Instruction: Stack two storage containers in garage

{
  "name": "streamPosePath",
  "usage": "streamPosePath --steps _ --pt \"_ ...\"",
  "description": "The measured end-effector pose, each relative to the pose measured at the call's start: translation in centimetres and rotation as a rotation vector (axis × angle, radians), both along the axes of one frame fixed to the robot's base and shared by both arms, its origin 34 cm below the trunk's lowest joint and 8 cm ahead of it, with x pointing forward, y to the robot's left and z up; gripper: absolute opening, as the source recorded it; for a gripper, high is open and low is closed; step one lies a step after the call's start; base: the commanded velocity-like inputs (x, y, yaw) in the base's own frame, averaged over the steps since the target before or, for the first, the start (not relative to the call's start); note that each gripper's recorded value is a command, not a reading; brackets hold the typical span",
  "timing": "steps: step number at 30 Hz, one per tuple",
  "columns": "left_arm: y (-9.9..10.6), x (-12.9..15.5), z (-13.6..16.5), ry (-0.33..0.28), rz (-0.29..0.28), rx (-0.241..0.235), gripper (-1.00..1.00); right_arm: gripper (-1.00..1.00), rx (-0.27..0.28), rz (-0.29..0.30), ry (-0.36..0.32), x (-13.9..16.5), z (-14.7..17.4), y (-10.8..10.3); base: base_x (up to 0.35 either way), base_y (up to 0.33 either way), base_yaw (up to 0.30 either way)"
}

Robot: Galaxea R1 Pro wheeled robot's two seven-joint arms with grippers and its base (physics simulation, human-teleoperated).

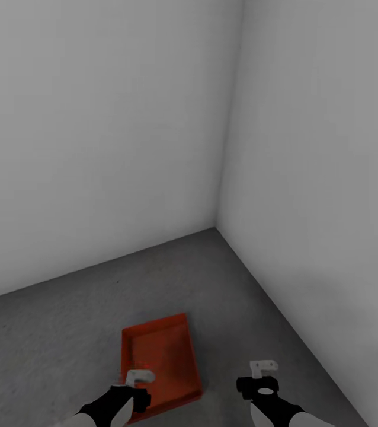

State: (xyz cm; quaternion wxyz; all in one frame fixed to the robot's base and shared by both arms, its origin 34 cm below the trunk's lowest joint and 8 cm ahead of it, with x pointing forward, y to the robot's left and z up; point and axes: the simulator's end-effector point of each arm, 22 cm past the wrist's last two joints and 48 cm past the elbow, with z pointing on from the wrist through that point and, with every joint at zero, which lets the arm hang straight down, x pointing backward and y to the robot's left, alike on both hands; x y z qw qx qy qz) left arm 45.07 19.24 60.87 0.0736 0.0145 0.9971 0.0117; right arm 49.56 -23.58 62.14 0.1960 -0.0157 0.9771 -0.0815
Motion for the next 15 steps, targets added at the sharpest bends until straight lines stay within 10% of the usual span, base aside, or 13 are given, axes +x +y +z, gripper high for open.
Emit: streamPosePath --steps 15 --pt "2.5 -10.6 -1.7 0.138 0.016 0.047 1.00 1.00 -0.042 -0.010 0.056 -3.3 -0.4 -1.9 0.000 0.000 0.000"
